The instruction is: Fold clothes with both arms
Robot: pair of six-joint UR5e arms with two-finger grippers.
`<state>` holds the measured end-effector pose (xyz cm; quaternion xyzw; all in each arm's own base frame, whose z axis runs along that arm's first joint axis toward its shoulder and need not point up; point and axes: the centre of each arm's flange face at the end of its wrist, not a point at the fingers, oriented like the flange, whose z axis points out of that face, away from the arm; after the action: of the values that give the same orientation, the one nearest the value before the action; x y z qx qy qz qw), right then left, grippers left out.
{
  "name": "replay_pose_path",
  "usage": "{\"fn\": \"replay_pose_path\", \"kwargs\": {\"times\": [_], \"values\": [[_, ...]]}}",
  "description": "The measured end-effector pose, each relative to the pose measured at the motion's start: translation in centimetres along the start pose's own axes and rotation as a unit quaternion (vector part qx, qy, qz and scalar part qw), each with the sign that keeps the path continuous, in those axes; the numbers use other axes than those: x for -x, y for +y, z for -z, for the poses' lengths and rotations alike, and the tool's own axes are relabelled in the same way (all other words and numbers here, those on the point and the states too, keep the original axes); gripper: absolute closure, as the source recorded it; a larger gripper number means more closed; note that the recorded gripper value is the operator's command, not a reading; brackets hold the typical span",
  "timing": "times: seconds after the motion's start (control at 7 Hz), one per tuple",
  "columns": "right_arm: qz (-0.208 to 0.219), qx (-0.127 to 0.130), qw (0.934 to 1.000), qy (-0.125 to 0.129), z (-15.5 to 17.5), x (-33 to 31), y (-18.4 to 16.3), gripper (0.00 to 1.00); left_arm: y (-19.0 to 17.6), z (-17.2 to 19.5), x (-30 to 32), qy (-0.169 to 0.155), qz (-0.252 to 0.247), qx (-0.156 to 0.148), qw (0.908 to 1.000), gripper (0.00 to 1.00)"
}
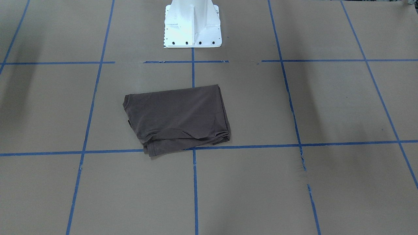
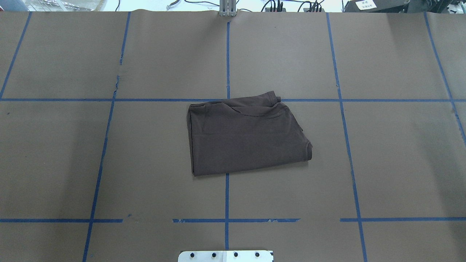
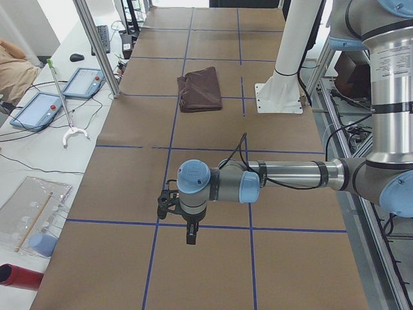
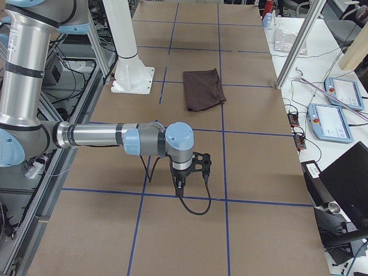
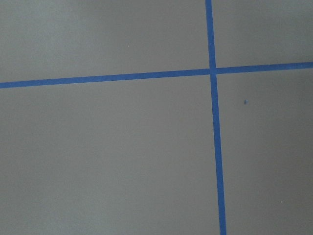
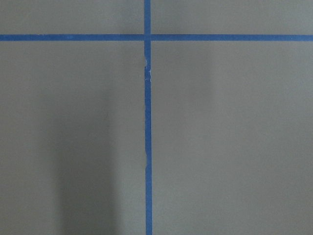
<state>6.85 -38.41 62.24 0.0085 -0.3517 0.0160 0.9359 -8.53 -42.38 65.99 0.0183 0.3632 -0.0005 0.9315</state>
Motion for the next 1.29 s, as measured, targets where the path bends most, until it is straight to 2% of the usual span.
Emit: {"fn": "replay_pose_path", "kwargs": {"times": [0.29, 0.57, 1.0, 1.29], "values": [[0.000, -0.001, 1.0000, 0.000, 0.0, 0.0, 0.0, 0.00, -0.2, 0.6, -1.2, 0.027, 0.011, 0.010, 0.9995, 0.00], [0.001, -0.002, 1.0000, 0.000, 0.1, 0.1, 0.0, 0.00, -0.8, 1.7, -2.6, 0.037, 0.000, 0.001, 0.9993, 0.00], [0.001, -0.001, 1.0000, -0.001, 0.1, 0.1, 0.1, 0.00, -1.4, 3.1, -3.0, -0.012, -0.029, -0.029, 0.9991, 0.00], [0.000, 0.000, 1.0000, -0.003, 0.0, 0.0, 0.1, 0.00, -1.4, 3.2, -2.9, -0.019, -0.033, -0.035, 0.9987, 0.00]]}}
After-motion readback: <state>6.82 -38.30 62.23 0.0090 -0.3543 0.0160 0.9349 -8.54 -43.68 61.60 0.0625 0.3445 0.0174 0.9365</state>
